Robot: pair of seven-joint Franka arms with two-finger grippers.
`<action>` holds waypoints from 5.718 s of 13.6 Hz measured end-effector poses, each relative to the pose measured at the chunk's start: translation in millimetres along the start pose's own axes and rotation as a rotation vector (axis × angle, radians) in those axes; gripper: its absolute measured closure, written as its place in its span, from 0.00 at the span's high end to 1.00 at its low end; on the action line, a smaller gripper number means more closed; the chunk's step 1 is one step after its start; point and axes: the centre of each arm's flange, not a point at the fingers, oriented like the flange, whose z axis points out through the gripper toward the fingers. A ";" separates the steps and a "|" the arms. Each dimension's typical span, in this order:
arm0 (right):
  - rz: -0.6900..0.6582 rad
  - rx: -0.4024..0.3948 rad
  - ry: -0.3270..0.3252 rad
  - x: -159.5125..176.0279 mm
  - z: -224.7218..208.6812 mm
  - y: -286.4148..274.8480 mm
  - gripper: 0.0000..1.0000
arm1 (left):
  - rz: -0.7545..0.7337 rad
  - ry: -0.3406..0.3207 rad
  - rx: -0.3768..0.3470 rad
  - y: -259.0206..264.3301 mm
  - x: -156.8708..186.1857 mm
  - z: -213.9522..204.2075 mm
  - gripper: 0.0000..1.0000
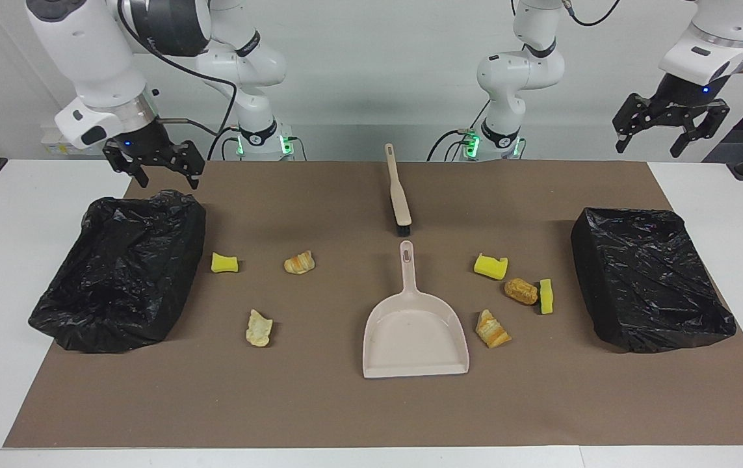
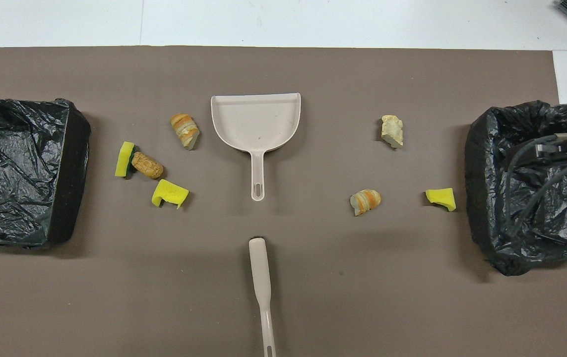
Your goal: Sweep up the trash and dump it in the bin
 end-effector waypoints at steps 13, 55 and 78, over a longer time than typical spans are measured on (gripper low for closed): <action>-0.218 -0.011 0.006 72.6 34.7 -58.3 1.00 | -0.077 -0.099 0.003 309.6 -99.2 103.4 1.00; 0.016 0.020 0.075 29.0 227.0 -441.7 0.32 | -0.327 -0.171 0.048 69.2 -80.8 231.9 0.26; -1.304 -0.052 -0.108 27.8 185.9 -305.0 0.32 | -0.262 -0.115 0.053 164.4 -38.2 317.9 0.26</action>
